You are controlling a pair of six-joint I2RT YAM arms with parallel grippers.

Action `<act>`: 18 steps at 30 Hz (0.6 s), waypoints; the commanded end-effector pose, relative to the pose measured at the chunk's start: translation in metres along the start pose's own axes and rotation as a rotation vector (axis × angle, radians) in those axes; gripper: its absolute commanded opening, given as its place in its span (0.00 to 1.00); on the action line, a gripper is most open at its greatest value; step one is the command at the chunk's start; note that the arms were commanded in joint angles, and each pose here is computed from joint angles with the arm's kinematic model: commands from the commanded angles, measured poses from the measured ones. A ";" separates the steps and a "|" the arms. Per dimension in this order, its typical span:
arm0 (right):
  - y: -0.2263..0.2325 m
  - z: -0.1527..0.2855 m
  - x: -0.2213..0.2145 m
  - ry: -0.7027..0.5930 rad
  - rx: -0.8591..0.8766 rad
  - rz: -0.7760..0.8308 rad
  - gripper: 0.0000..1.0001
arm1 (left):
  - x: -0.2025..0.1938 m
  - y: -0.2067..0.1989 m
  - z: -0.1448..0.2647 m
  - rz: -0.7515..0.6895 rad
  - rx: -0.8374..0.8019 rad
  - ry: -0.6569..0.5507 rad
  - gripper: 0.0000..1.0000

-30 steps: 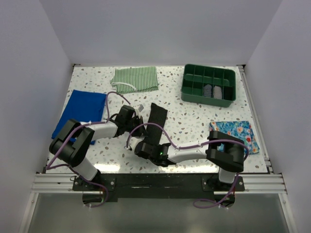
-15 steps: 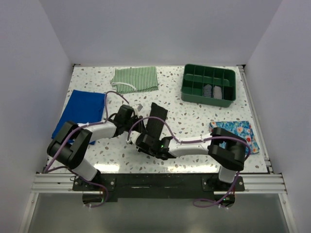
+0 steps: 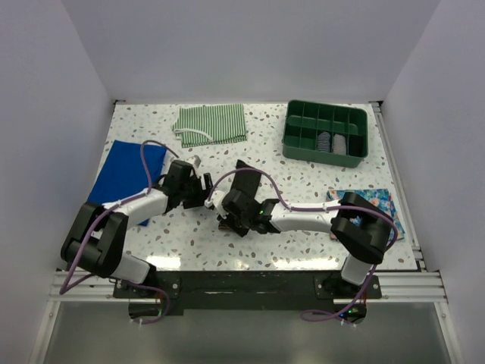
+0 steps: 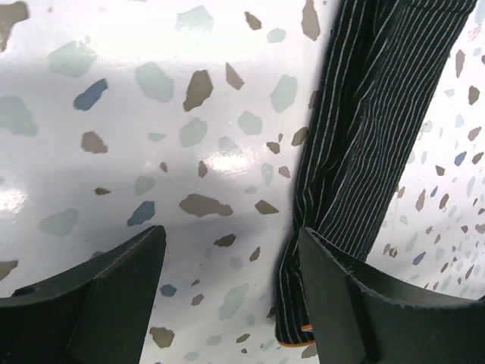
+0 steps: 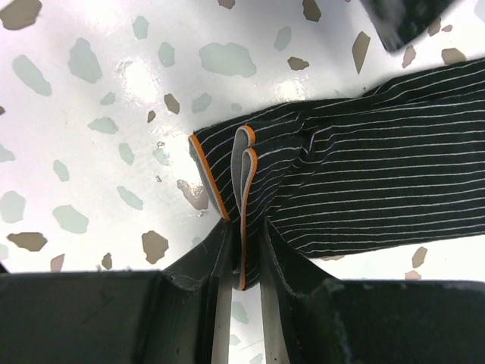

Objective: Roll the underwear
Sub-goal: Roll the underwear to the center of the board.

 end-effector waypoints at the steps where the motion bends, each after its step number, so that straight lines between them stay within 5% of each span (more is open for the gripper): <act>1: 0.003 0.010 0.010 0.001 0.157 -0.089 0.00 | -0.007 0.010 0.010 0.010 0.063 -0.006 0.76; 18: -0.032 0.021 0.034 0.018 0.434 -0.293 0.00 | -0.018 0.005 0.018 -0.021 -0.042 -0.029 0.73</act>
Point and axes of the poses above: each gripper's point midway between its finger pads, its own z axis back along the fingers, its own y axis along the line the jaws close on, x = y × z, the point moved 9 cm from there along z, back along the fingers, and after that the axes turned 10 degrees about -z, right-handed, at the moved point
